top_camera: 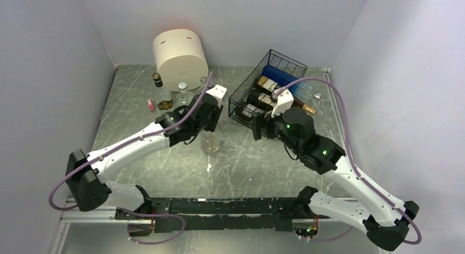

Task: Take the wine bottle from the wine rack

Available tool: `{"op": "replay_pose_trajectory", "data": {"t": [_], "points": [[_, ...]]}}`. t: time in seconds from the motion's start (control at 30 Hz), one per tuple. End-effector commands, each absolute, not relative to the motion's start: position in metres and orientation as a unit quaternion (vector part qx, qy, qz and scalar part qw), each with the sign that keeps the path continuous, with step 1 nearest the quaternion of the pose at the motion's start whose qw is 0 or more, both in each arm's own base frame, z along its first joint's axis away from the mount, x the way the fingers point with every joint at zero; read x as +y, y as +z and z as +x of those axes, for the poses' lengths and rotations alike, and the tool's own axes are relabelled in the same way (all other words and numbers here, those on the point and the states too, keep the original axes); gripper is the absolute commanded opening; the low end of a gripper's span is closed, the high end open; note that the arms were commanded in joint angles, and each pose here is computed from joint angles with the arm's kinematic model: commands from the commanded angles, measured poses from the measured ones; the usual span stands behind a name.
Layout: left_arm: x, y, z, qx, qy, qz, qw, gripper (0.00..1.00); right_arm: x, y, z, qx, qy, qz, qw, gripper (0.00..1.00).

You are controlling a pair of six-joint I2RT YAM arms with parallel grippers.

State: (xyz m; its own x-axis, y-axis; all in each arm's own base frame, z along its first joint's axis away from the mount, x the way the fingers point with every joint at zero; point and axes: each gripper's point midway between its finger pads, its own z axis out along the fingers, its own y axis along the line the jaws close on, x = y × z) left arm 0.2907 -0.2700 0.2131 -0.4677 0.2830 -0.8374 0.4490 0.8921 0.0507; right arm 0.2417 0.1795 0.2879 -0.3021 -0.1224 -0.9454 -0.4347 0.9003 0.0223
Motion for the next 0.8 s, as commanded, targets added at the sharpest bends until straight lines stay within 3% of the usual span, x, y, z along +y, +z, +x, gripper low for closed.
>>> {"op": "replay_pose_trajectory", "data": {"t": [0.0, 0.33, 0.5, 0.77], "points": [[-0.219, 0.245, 0.289, 0.850, -0.060, 0.176, 0.492, 0.07, 0.184, 0.282, 0.231, 0.796, 0.176, -0.165, 0.555, 0.95], [-0.098, 0.251, 0.293, 0.867, 0.002, 0.053, 0.496, 0.07, 0.191, 0.292, 0.237, 0.778, 0.200, -0.145, 0.578, 0.95], [-0.031, 0.259, 0.309, 0.842, 0.060, -0.040, 0.534, 0.07, 0.201, 0.294, 0.244, 0.776, 0.208, -0.139, 0.579, 0.95], [0.037, 0.287, 0.345, 0.778, 0.075, -0.150, 0.606, 0.07, 0.192, 0.292, 0.251, 0.780, 0.191, -0.110, 0.586, 0.96]]}}
